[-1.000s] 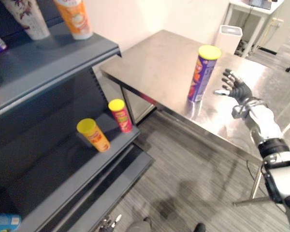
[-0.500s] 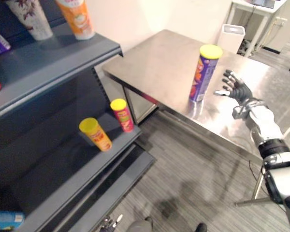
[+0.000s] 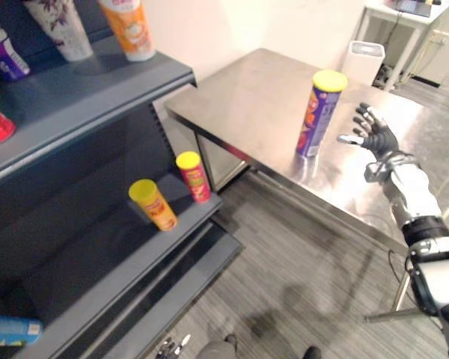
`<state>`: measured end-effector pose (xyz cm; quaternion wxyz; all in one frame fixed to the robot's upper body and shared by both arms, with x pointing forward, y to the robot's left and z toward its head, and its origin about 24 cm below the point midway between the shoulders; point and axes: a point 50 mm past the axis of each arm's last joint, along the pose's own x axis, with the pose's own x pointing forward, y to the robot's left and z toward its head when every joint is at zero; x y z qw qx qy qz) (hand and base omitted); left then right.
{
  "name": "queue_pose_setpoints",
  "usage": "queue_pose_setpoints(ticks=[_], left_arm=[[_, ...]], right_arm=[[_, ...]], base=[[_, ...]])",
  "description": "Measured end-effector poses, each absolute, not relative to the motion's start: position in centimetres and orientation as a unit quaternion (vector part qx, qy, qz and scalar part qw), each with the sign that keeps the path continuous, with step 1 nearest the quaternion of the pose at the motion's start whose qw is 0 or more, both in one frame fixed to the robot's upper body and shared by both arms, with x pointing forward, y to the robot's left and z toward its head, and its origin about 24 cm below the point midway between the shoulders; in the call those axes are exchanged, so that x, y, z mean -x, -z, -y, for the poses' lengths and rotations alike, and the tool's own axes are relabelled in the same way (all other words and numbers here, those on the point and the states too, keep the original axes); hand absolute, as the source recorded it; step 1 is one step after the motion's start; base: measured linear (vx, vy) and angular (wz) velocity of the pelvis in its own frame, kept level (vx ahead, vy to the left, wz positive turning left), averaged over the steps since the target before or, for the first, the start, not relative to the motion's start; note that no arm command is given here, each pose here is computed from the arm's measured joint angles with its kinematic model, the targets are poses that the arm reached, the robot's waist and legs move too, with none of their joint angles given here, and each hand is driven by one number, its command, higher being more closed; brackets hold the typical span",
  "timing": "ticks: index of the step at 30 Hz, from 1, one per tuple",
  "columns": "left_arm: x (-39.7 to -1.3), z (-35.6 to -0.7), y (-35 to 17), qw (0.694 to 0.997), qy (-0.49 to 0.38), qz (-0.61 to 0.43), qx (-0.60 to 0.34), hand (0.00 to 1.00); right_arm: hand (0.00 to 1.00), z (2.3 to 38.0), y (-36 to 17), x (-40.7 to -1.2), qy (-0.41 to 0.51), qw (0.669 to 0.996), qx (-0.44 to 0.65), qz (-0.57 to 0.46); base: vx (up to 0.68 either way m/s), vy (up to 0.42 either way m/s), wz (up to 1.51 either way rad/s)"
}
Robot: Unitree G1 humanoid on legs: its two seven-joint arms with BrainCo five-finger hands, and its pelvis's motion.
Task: Put the gum and the chips on the shelf.
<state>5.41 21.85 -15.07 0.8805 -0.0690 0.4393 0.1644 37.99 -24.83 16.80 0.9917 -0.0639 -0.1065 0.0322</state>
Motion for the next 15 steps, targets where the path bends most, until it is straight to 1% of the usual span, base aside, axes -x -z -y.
queue_pose_setpoints(ticks=[7, 15], left_arm=[[-5.6, -21.8, 15.0, 0.881, -0.148, -0.442, 0.078, 0.00], [-5.7, -21.8, 15.0, 0.885, -0.135, -0.439, 0.081, 0.00]], right_arm=[[0.00, 24.0, -13.7, -36.6, -0.067, 0.993, 0.060, 0.080], [0.00, 23.9, -14.0, -36.6, -0.068, 0.992, 0.061, 0.087]], base=[[0.00, -0.003, -0.05], [0.00, -0.009, 0.05]])
